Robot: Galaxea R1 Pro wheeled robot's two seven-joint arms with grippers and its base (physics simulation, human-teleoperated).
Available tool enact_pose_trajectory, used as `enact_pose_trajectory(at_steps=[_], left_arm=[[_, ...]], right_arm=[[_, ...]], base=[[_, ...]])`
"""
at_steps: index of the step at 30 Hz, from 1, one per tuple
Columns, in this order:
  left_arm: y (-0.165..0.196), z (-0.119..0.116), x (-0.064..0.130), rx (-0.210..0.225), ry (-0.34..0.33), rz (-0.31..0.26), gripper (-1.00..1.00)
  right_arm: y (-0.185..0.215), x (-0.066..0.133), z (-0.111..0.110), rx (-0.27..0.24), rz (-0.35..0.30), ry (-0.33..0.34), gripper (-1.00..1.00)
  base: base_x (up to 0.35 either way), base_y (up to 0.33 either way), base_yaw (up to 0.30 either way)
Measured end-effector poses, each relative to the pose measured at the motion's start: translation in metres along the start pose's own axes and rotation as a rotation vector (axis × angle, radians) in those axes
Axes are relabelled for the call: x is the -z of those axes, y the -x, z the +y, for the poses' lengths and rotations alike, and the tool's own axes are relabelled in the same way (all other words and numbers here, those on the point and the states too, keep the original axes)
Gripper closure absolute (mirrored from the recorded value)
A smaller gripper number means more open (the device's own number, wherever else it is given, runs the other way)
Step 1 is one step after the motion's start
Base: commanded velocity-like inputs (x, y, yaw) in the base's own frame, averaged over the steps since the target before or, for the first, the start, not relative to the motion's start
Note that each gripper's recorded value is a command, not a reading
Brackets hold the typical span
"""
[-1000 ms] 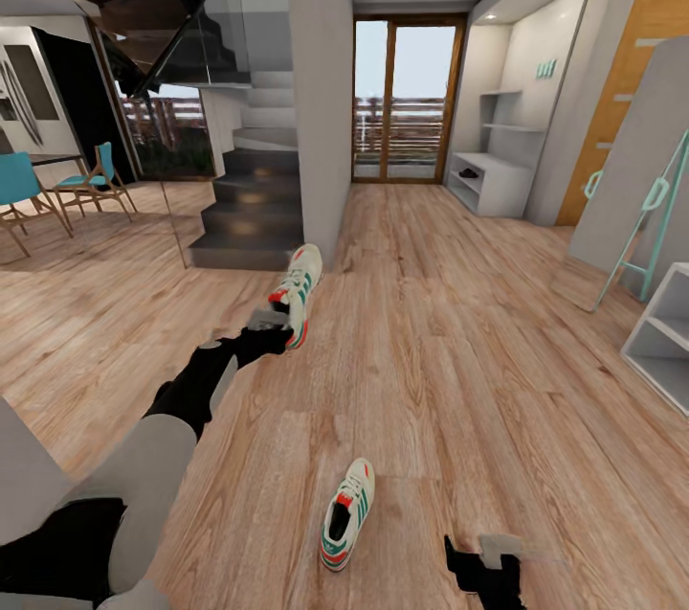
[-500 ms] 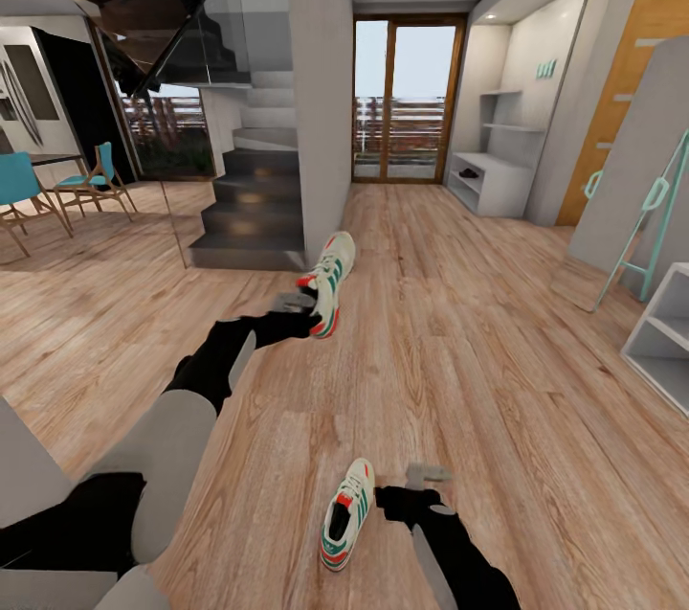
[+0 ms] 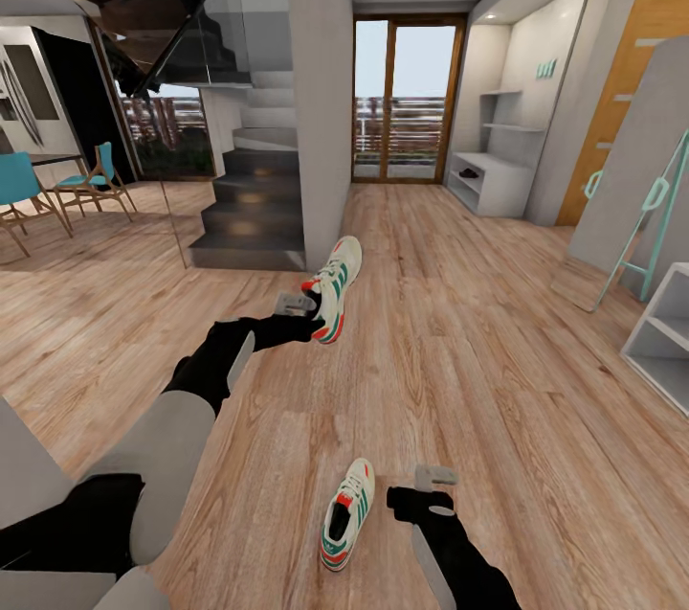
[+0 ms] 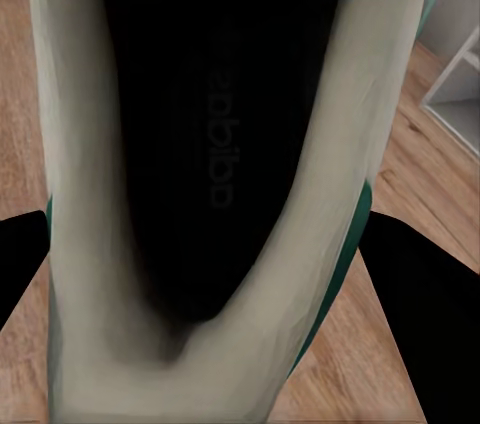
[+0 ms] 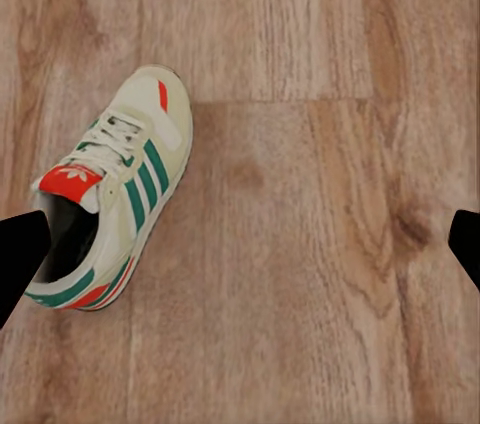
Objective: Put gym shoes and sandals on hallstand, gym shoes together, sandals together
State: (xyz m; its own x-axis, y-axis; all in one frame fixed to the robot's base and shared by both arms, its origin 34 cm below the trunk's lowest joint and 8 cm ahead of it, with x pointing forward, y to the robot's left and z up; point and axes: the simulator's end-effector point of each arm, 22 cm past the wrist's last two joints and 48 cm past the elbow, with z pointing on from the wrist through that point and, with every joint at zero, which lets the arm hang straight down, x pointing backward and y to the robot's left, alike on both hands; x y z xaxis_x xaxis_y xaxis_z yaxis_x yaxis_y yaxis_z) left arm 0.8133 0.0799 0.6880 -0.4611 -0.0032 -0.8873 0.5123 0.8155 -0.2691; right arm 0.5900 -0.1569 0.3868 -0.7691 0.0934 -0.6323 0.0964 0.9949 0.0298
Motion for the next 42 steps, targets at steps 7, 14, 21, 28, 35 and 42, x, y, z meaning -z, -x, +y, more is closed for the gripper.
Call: enact_pose_trajectory(at_steps=[7,14,21,28,35,42], left_arm=[[-0.003,-0.001,0.000,0.000,-0.003,0.003,1.00],[-0.003,-0.002,-0.001,0.003,-0.006,0.001,1.00],[-0.003,-0.003,-0.001,0.005,-0.008,0.001,1.00],[-0.003,-0.002,-0.001,0.006,-0.007,0.003,1.00],[-0.004,0.000,0.000,0.006,-0.004,0.003,1.00],[-0.003,0.001,0.001,0.005,-0.003,0.002,1.00]], right_arm=[[-0.006,-0.003,-0.001,-0.006,-0.013,-0.006,-1.00],[-0.019,-0.003,0.029,-0.006,0.012,0.130,-1.00],[-0.037,-0.005,0.033,-0.036,0.053,0.151,-1.00],[-0.031,-0.006,0.033,-0.052,0.018,0.152,-1.00],[-0.030,-0.006,0.033,-0.054,0.015,0.152,-1.00],[-0.030,-0.006,0.033,-0.054,0.016,0.151,-1.00]], base=[[0.115,0.000,0.000],[0.010,0.000,0.000],[0.000,0.000,0.000],[0.000,0.000,0.000],[0.052,0.071,0.000],[0.077,0.118,0.000]])
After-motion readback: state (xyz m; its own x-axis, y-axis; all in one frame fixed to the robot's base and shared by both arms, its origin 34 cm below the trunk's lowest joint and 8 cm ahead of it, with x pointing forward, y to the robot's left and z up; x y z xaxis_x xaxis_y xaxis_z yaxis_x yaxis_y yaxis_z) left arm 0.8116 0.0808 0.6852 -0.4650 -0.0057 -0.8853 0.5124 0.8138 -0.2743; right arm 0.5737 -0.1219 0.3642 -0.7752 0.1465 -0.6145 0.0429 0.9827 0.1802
